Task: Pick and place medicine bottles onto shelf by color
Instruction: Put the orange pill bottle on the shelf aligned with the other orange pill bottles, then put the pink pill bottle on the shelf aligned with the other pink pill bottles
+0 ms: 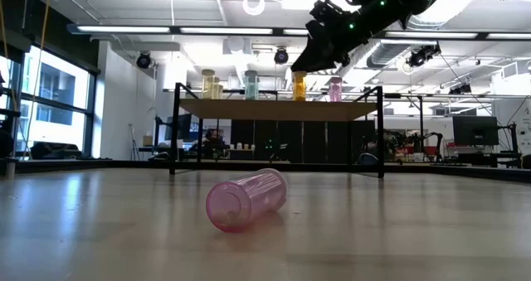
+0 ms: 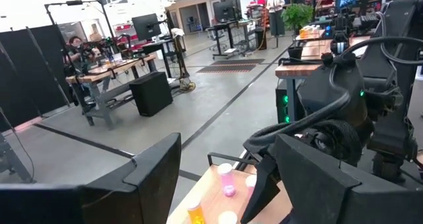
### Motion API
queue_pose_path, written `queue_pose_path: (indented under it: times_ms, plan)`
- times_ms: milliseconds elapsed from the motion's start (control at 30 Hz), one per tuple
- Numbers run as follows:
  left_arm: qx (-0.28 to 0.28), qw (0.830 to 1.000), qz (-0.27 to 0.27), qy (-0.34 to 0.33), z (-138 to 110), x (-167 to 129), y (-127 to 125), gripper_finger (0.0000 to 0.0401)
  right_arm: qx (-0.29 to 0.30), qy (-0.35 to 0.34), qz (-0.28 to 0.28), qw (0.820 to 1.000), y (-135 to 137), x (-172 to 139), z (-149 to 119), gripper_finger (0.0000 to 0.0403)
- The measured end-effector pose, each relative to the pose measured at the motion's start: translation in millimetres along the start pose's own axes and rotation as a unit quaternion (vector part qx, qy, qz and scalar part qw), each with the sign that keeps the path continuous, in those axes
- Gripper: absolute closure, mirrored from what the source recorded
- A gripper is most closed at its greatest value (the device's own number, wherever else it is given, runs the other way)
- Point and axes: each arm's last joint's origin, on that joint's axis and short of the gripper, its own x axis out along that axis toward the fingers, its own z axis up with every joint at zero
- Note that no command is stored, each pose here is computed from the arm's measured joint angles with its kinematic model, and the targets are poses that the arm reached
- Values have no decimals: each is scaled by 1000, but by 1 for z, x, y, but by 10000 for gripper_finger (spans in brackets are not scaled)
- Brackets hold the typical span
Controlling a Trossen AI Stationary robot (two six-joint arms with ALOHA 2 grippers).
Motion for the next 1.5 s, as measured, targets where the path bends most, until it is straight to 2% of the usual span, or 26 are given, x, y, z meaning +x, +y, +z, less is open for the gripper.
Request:
queue_pose_path:
  times_ms: [300,500,733,1000,1233,1333,1500]
  plan:
    - [-3,1000,-2,9,-2,0,0,168,-3,10,3,1000,0,-4,17,242]
    - [-40,996,-15,74,-14,-4,-5,168,-6,22,6,1000,-3,-12,42,242]
    - [-103,981,-43,160,-28,-17,-25,168,25,-2,1,1000,-10,-22,70,242]
    - [-154,955,-64,247,-41,-40,-50,168,63,24,17,998,-6,-42,96,242]
    - [-117,942,-35,314,-53,-60,-59,168,156,77,69,982,15,-59,102,242]
    - [-101,941,-34,321,-52,-69,-57,168,199,96,113,969,32,-64,101,242]
    - [-68,945,-56,315,-45,-84,-50,168,228,92,168,955,66,-78,104,242]
